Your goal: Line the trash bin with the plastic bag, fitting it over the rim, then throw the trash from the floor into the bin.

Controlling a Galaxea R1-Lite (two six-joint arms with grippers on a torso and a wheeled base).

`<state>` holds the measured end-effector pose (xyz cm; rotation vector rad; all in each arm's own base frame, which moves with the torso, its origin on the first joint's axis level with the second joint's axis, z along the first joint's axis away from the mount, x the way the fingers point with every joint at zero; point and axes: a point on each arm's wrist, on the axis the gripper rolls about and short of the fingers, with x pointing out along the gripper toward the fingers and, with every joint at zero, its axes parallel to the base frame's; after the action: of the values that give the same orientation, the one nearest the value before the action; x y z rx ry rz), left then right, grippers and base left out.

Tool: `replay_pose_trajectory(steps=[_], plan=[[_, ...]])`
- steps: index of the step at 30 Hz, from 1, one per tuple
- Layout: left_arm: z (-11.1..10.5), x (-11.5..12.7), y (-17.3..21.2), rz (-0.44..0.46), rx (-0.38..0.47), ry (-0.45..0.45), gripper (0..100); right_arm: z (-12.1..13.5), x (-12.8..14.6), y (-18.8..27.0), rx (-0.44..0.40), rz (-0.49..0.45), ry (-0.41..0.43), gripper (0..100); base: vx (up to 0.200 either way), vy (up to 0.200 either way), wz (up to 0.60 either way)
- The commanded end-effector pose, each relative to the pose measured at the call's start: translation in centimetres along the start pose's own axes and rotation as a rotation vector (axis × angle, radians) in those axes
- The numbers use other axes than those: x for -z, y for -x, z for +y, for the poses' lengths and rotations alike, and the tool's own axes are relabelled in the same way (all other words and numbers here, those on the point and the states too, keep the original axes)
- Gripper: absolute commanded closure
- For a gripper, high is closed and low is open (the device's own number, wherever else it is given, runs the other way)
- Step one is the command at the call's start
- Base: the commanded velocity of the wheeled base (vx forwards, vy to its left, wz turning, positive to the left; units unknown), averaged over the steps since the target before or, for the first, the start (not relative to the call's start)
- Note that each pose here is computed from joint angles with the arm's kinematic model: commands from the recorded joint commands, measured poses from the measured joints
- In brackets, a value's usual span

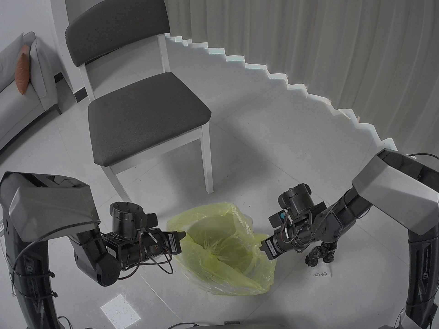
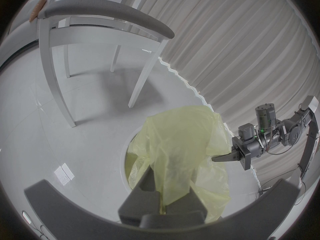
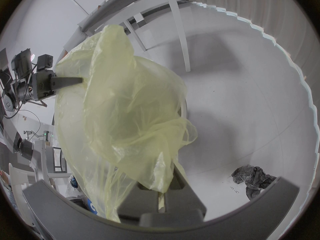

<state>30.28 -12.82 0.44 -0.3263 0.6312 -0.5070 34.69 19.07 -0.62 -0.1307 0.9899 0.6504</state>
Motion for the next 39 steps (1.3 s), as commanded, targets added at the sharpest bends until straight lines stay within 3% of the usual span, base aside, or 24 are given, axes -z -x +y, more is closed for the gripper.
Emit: replay_pose_trajectory(steps=[1,4,6,13,21,30,36,39], plan=[[1.1,1.5,-1.2,0.037,-0.011,0.008,100,-0.2,0.0,-1.5,-0.002,0.013,-0.004,100,0.000,0.000,0.00],[1.6,1.7,-1.7,0.049,-0.013,0.002,100,-0.6,-0.4,-1.9,0.004,0.007,-0.012,100,0.000,0.000,0.00],[3.2,2.0,-2.1,0.057,-0.045,-0.009,100,-1.5,-0.9,-2.4,0.017,0.010,-0.030,100,0.000,0.000,0.00],[5.0,2.1,-0.1,0.061,-0.102,-0.016,100,-2.2,-2.1,-3.0,0.027,0.007,-0.043,100,0.000,0.000,0.00],[4.3,2.3,-1.5,0.065,-0.072,-0.043,100,-1.5,-1.9,-3.2,0.021,0.018,-0.046,100,0.000,0.000,0.00],[3.4,3.7,-3.4,0.104,-0.041,-0.067,100,-2.4,-0.1,-3.2,0.080,0.090,-0.073,100,0.000,0.000,0.00],[3.8,4.8,-2.5,0.141,-0.066,-0.058,100,-2.1,0.3,-3.1,0.078,0.112,-0.069,100,0.000,0.000,0.00],[4.5,4.6,-2.4,0.115,-0.075,-0.072,100,-2.2,-0.1,-3.3,0.079,0.092,-0.066,100,0.000,0.000,0.00]])
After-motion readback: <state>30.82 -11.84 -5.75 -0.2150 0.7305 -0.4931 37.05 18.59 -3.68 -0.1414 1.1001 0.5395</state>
